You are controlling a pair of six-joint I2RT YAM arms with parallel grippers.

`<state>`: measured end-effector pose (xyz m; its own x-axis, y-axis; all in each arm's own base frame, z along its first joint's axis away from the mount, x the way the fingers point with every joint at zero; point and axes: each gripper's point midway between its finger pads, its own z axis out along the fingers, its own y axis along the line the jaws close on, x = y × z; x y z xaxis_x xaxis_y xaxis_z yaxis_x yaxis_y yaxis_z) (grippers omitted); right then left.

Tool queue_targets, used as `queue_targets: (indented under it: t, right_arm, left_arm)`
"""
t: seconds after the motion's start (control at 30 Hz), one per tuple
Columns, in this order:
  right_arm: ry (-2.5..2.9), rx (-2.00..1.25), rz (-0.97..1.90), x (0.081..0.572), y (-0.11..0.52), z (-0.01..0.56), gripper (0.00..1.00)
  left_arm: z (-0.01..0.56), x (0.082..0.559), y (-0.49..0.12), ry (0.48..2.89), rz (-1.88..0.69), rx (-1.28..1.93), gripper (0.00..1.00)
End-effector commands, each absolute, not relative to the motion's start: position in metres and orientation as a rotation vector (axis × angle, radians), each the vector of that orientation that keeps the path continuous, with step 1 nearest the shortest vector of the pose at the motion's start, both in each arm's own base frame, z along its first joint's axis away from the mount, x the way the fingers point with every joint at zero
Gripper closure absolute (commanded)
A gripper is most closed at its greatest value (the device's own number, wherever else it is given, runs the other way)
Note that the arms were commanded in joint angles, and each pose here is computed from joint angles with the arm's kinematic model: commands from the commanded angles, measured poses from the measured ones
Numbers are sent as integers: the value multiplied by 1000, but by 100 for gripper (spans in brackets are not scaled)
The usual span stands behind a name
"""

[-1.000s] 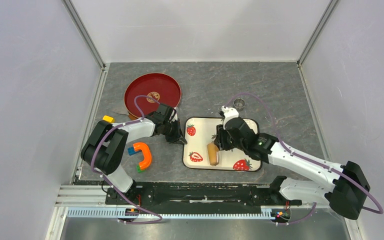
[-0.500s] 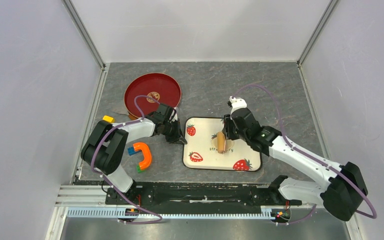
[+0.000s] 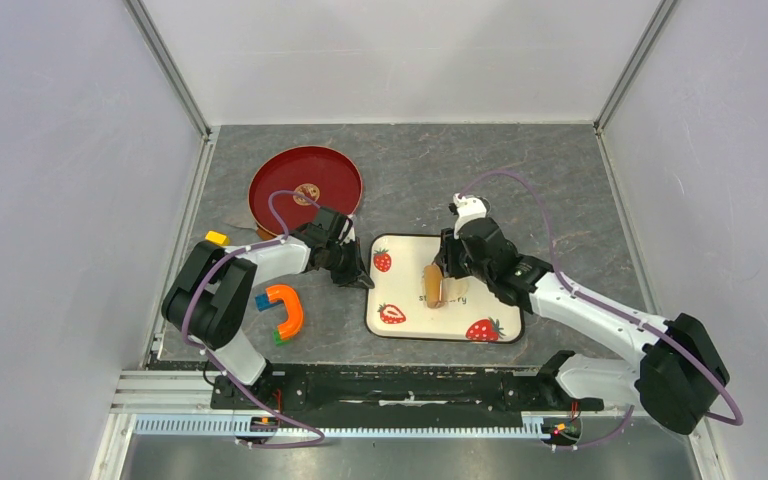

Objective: Roll out the dumpling wrappers from the dough

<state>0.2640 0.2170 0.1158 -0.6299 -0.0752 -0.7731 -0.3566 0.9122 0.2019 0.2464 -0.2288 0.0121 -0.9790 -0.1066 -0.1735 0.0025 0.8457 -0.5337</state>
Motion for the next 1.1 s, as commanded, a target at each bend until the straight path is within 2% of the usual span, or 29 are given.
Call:
queue_targets:
  t: [0.0, 0.33, 0.83, 1.07]
  right_arm:
    - [2398, -370, 339, 236, 198, 62, 100]
    - [2421, -426, 373, 218, 214, 49, 100]
    - [2228, -337, 652, 247, 263, 154, 100]
    - [2187, -236, 720, 269, 232, 180, 100]
  left_arm:
    - [-46, 211, -182, 3012, -456, -63, 98]
    - [-46, 211, -181, 3013, -456, -67, 98]
    - [-45, 211, -182, 3012, -456, -65, 98]
    - [-45, 211, -181, 3011, -457, -64, 98]
